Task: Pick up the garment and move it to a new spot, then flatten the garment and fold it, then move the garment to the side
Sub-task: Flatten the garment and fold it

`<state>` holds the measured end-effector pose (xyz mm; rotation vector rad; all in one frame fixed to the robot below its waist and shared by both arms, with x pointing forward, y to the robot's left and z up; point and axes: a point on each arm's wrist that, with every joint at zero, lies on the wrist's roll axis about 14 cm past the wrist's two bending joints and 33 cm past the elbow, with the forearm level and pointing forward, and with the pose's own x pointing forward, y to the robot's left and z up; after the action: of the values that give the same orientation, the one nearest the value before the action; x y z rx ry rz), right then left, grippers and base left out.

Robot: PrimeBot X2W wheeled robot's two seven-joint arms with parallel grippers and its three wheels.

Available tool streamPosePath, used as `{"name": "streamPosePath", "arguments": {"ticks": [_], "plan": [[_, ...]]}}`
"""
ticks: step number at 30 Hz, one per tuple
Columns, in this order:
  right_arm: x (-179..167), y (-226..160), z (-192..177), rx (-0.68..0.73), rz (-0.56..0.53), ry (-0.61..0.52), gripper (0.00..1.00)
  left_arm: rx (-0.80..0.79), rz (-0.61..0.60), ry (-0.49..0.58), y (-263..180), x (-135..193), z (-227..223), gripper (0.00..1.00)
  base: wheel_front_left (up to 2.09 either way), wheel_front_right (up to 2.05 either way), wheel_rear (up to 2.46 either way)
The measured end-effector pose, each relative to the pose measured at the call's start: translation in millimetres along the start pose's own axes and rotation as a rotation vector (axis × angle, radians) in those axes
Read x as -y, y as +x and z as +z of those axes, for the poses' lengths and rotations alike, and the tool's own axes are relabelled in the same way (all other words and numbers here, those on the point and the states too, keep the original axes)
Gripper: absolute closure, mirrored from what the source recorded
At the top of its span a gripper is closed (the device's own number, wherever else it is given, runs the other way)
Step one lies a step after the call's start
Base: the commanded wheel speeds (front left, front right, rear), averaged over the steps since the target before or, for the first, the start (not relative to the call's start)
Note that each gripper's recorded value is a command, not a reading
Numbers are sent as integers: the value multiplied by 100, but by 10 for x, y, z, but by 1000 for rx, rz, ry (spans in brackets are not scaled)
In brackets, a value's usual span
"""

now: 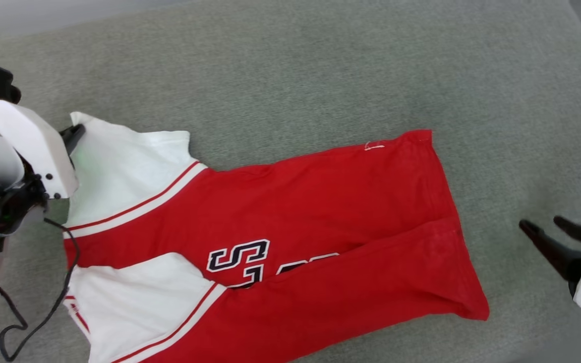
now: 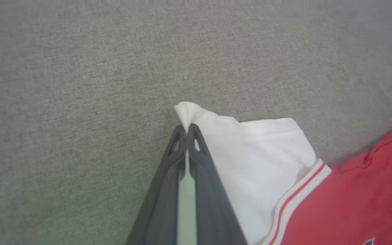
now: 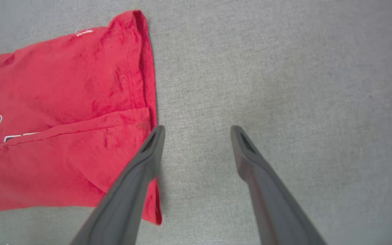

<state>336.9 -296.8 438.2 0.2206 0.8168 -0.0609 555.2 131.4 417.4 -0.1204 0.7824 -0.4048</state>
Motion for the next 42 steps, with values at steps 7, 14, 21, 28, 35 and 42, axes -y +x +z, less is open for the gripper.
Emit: {"name": "streamPosePath", "arguments": {"ticks": [7,14,21,28,35,42], "plan": [[-256,291,327,-6,67,-93,0,71,-50,17,-248,136,102,100,0,0,0],[-506,735,439,-72,115,-150,0,112,-57,11,-415,161,137,100,0,0,0],[-634,1150,454,-118,128,-169,0,107,-46,10,-437,92,97,100,0,0,0],[-834,1425,384,-166,161,-222,0,90,-32,1,-437,19,28,100,0,0,0],[-894,1478,357,-178,185,-259,100,100,-31,-4,-480,18,20,100,0,0,0],[-835,1343,374,-127,192,-238,100,122,-46,4,-679,101,5,100,0,0,0]]}}
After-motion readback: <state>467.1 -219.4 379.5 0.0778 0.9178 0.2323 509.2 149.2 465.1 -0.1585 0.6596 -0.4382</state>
